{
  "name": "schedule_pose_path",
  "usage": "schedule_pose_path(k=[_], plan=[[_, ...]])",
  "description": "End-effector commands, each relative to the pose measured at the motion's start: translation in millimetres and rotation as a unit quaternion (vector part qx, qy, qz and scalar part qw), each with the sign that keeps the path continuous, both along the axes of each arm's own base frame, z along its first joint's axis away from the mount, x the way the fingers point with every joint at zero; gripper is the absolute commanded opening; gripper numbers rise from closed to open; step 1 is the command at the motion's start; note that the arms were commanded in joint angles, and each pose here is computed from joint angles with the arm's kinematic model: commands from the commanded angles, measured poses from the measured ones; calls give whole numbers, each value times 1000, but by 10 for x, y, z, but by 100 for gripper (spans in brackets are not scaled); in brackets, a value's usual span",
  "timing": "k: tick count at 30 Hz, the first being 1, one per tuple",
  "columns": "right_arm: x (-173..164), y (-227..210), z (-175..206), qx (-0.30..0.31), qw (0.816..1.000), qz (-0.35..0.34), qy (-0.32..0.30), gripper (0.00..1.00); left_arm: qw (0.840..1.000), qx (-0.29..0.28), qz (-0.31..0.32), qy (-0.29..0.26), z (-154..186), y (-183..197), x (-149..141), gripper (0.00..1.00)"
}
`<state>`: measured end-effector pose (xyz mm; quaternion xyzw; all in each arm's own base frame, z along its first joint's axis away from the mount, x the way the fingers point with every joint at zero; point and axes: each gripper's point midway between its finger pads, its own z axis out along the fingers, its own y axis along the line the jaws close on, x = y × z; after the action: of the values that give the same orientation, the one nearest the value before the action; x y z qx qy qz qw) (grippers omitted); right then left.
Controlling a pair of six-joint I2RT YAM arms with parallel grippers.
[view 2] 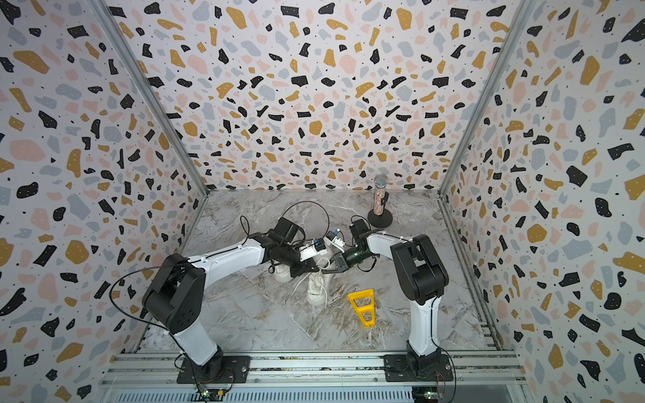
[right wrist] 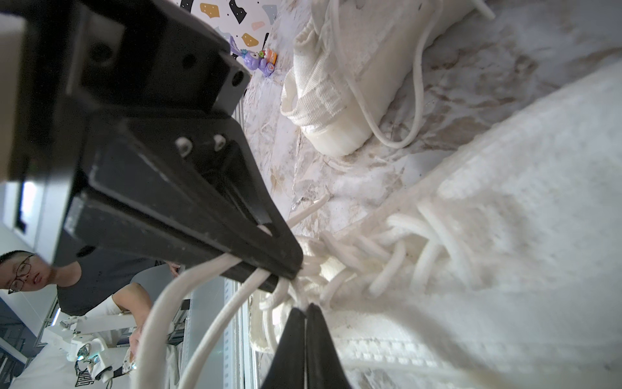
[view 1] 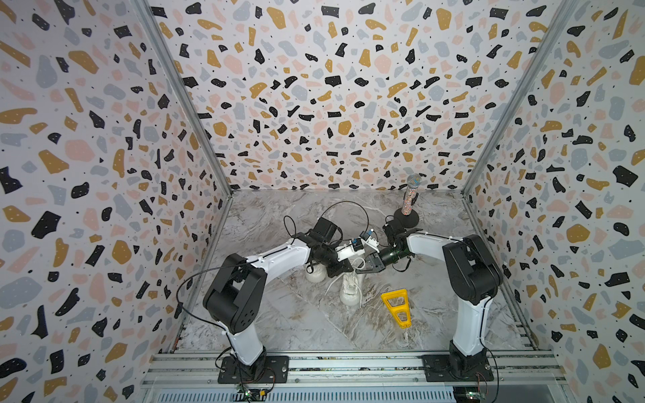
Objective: Tie the shoes
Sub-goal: Cross the shoelace with the shoelace.
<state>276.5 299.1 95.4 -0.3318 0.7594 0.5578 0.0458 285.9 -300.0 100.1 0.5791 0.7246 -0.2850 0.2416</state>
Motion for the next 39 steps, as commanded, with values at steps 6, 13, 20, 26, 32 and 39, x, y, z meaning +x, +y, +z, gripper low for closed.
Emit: schedule_pose_path(k=[6, 13, 20, 26, 32, 39], plan=[[11, 29, 246, 29, 999, 7, -16, 18, 1000, -16, -7, 4, 105, -20, -59, 0], [-19, 55, 262, 39, 999, 13, -12, 22, 1000, -16, -8, 2, 107, -18, -63, 0], [-41, 76, 230, 33, 999, 16, -9, 22, 1000, -17, -7, 4, 114, -21, -66, 0], [-23, 101, 201, 31, 999, 15, -7, 22, 1000, -20, -8, 6, 125, -27, -70, 0], [-10, 128, 207, 32, 999, 14, -7, 22, 1000, -20, -7, 9, 119, -31, -74, 0], [-17, 137, 178, 29, 999, 14, -7, 22, 1000, -23, -6, 9, 146, -32, -81, 0]])
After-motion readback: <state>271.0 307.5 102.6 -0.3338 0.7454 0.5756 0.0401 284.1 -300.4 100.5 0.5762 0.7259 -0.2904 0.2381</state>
